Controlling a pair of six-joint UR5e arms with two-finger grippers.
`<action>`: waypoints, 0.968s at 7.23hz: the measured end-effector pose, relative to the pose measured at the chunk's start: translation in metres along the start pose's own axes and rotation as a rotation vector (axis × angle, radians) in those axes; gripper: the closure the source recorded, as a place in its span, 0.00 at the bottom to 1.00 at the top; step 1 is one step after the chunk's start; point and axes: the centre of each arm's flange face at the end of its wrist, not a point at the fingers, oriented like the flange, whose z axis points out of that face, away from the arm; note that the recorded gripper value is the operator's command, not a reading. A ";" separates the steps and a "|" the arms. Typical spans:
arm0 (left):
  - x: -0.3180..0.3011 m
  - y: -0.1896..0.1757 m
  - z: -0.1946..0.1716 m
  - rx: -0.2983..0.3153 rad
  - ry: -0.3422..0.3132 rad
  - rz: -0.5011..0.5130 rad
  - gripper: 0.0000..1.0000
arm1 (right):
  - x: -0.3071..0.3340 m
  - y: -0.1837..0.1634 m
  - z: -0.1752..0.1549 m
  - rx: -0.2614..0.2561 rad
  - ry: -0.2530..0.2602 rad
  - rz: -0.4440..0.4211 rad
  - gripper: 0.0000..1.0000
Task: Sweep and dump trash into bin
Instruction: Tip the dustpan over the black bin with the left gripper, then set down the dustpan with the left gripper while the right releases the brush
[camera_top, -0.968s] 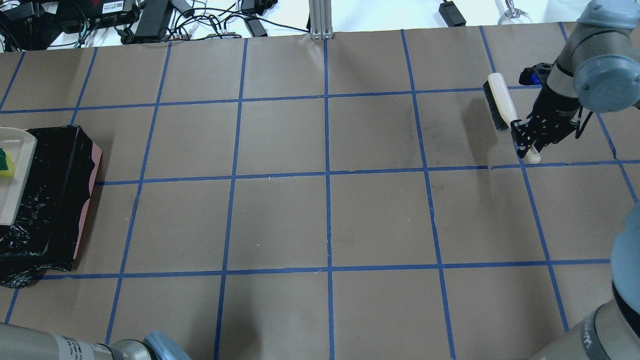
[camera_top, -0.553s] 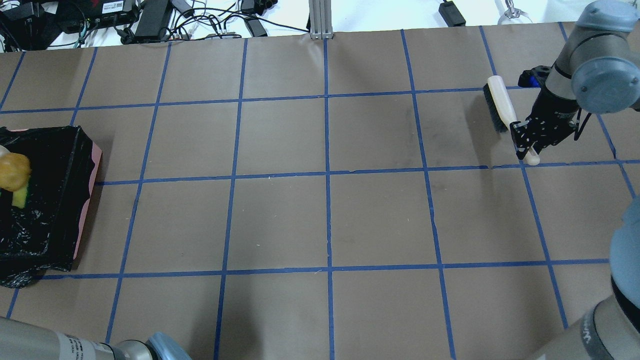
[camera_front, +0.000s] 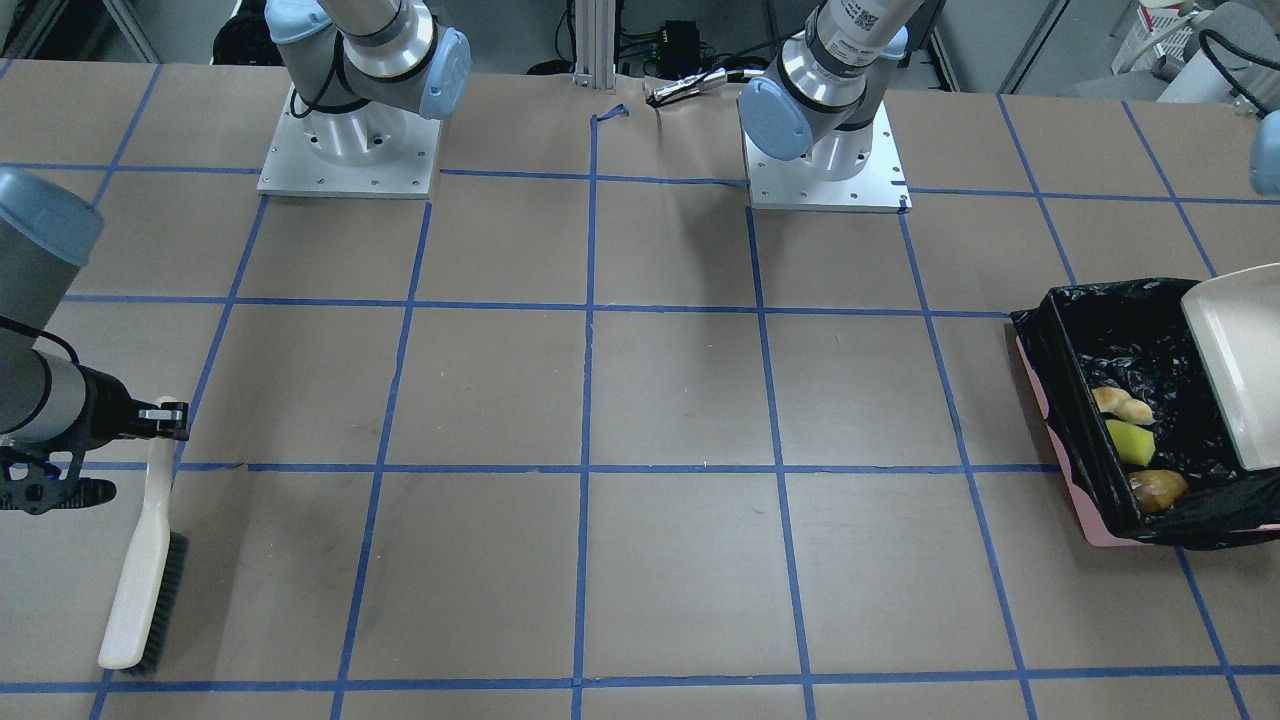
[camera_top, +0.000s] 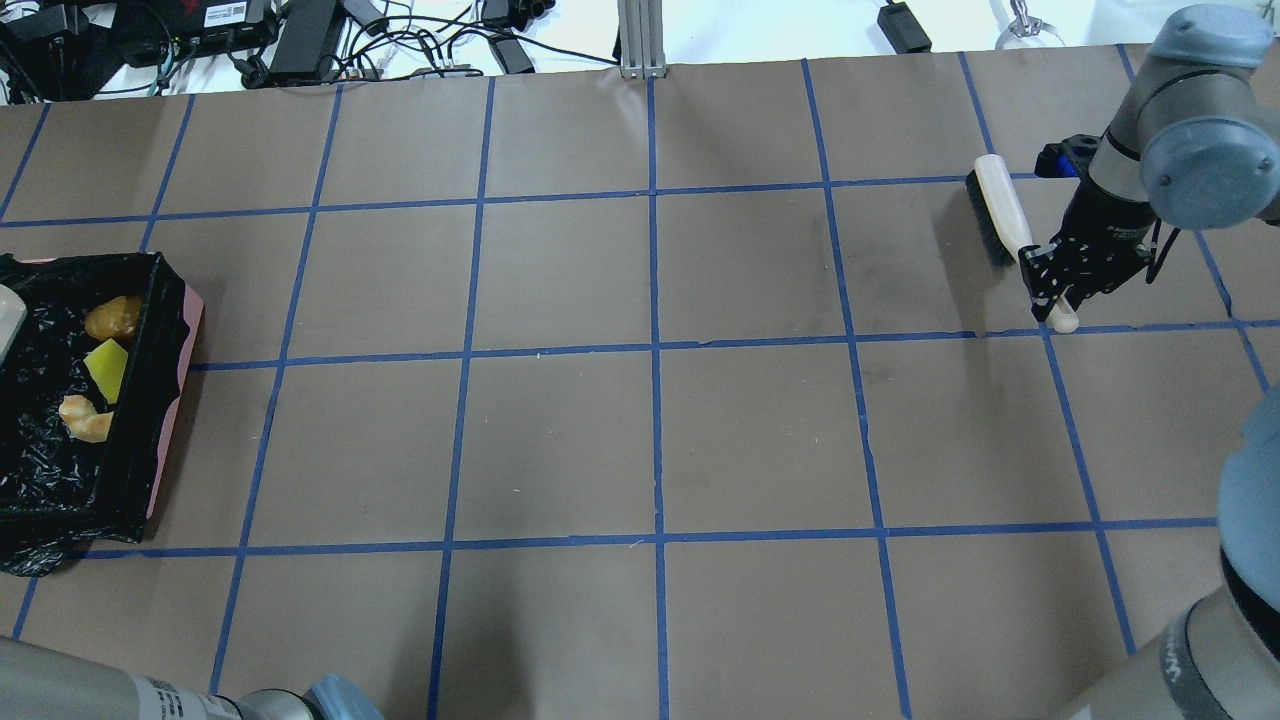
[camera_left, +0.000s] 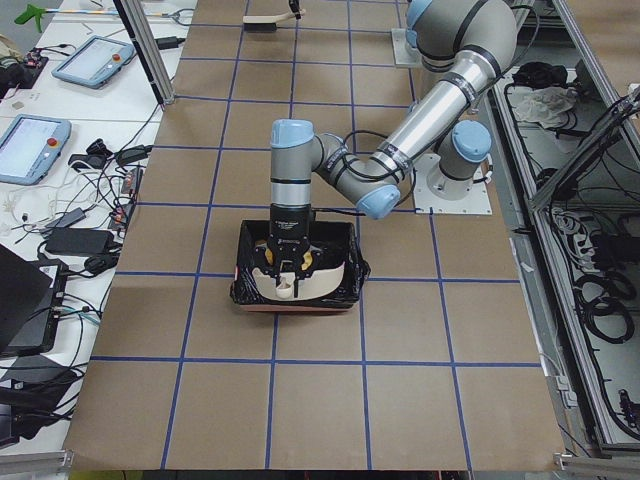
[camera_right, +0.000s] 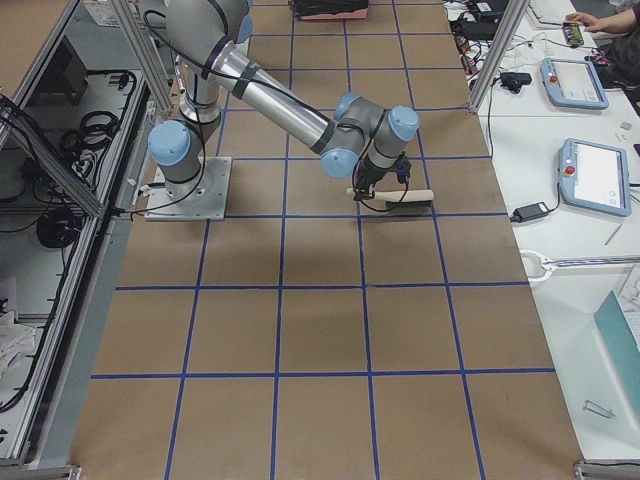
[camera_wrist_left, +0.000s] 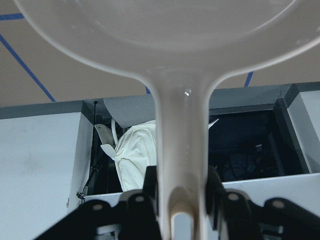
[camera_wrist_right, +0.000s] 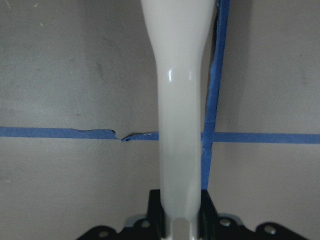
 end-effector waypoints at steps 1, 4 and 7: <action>-0.008 0.014 -0.012 0.066 -0.029 0.025 1.00 | 0.000 0.000 0.001 -0.003 -0.001 0.000 1.00; -0.036 0.027 -0.045 0.367 -0.125 -0.035 1.00 | 0.001 -0.002 0.007 -0.014 -0.006 0.000 1.00; -0.123 -0.092 -0.106 0.620 -0.113 -0.050 1.00 | 0.001 -0.003 0.008 -0.015 -0.005 0.003 0.04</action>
